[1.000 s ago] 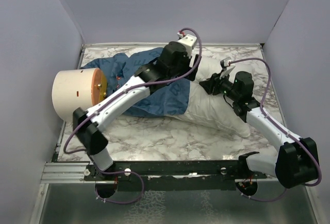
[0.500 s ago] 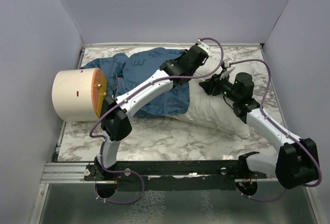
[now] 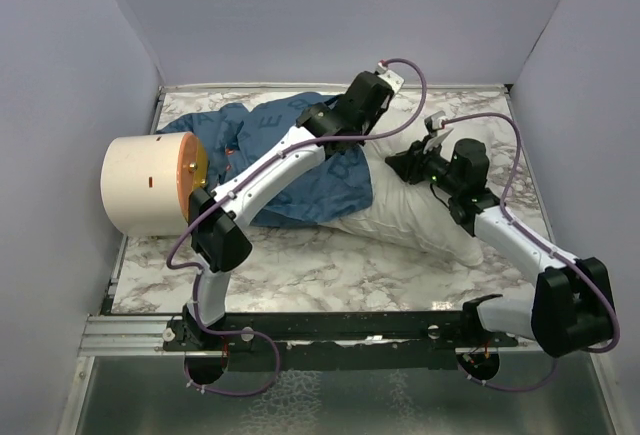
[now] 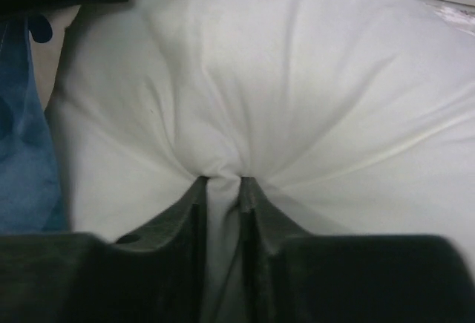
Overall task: Put the pillow into the pillowcase
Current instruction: Stuff the pillow into the pillowcase.
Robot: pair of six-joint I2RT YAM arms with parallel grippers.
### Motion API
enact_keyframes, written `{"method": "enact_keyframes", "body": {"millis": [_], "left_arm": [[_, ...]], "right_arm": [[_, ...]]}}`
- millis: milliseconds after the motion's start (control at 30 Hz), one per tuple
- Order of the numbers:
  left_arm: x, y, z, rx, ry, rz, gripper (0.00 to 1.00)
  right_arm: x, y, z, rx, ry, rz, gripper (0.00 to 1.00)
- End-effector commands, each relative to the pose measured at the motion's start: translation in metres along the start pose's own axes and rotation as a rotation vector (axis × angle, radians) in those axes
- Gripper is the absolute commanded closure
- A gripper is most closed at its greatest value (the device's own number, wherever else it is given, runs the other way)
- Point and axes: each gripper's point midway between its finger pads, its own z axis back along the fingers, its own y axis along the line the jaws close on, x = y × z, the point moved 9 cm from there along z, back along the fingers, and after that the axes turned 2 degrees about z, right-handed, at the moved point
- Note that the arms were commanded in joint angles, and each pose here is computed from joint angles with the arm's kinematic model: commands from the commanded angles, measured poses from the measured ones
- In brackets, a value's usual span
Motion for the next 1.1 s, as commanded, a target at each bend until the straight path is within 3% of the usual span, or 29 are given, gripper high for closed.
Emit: {"method": "enact_keyframes", "body": {"millis": [0, 67, 233, 333, 433, 567, 667, 767, 867, 1067], "left_arm": [[0.074, -0.010, 0.065, -0.478, -0.331, 0.126, 1.00], [0.106, -0.021, 0.092, -0.712, -0.464, 0.204, 1.00], [0.163, -0.042, 0.152, -1.224, -0.725, 0.365, 1.00], [0.174, -0.050, 0.184, -1.369, -0.792, 0.391, 1.00], [0.165, -0.057, 0.191, -1.428, -0.748, 0.374, 1.00], [0.106, -0.061, 0.164, -1.318, -0.593, 0.383, 1.00], [0.033, -0.050, 0.121, -1.176, -0.533, 0.522, 1.00], [-0.053, -0.033, 0.071, -1.042, -0.384, 0.645, 1.00], [-0.120, -0.023, 0.036, -0.950, -0.246, 0.697, 1.00], [-0.178, -0.033, 0.008, -0.908, -0.142, 0.707, 1.00]], "right_arm": [[-0.051, 0.005, -0.011, 0.105, 0.216, -0.140, 0.93], [-0.044, 0.008, -0.022, 0.180, 0.178, -0.162, 0.99], [0.017, 0.024, -0.035, 0.343, -0.084, -0.179, 0.99], [0.070, 0.032, -0.030, 0.363, -0.259, -0.124, 0.99], [0.094, 0.036, -0.024, 0.340, -0.354, -0.097, 0.99], [0.052, 0.029, -0.021, 0.293, -0.290, -0.115, 0.99], [-0.004, 0.029, -0.010, 0.303, -0.211, -0.145, 0.99], [-0.045, 0.035, 0.009, 0.346, -0.145, -0.154, 0.99], [-0.062, 0.044, 0.026, 0.405, -0.097, -0.129, 0.89], [-0.026, 0.056, 0.052, 0.398, -0.123, 0.001, 0.62]]}}
